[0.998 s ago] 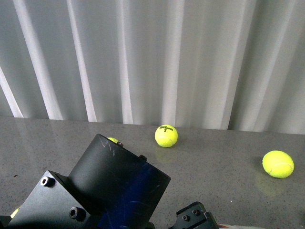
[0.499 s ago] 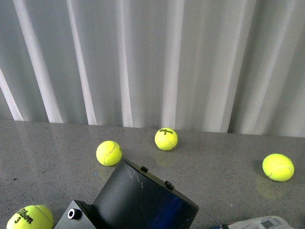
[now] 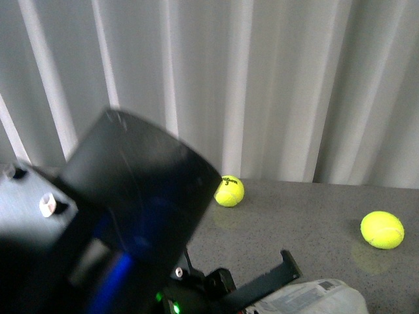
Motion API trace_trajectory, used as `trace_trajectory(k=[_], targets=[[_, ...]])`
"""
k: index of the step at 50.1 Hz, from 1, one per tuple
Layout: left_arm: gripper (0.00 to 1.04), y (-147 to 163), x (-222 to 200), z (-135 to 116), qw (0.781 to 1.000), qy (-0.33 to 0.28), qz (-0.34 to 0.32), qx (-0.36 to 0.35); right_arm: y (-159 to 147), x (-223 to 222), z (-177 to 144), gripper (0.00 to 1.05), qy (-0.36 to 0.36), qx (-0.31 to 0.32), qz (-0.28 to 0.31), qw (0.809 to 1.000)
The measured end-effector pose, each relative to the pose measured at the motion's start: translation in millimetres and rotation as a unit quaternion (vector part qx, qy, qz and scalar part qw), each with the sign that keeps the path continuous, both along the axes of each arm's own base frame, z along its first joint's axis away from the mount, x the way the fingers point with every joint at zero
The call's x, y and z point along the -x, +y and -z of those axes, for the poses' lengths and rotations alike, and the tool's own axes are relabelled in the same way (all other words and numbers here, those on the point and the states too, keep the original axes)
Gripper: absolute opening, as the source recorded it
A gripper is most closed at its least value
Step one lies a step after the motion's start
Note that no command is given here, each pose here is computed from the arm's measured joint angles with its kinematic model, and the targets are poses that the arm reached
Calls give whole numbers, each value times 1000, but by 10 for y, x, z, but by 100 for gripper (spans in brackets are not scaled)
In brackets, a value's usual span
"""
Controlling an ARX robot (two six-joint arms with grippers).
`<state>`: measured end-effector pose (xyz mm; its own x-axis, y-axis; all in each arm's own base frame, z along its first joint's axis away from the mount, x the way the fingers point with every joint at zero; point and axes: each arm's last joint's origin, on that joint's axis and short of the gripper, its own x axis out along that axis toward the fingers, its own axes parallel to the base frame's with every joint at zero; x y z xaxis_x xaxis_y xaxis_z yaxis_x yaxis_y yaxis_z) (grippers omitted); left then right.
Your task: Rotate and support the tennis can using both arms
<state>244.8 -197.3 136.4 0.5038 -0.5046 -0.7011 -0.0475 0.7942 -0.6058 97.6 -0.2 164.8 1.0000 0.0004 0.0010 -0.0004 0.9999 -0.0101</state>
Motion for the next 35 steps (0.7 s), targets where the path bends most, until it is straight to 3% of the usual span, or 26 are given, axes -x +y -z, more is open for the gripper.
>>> trace_trajectory(k=[8,13,16,23,27,35], targets=[[4,66,-43,-583,996,-44,58,-47,0,0,0,98,0,0,0,1000],[4,10,-46,-1051,982,-89,134,-95,0,0,0,98,0,0,0,1000],[4,-102,-32,-1388,964,-128,193,-130,0,0,0,98,0,0,0,1000],[4,-420,140,-1858,909,-187,319,-190,0,0,0,98,0,0,0,1000],[4,-497,152,-1847,885,-194,358,-225,0,0,0,98,0,0,0,1000],[4,-503,-66,-1551,828,-197,394,-346,0,0,0,98,0,0,0,1000]])
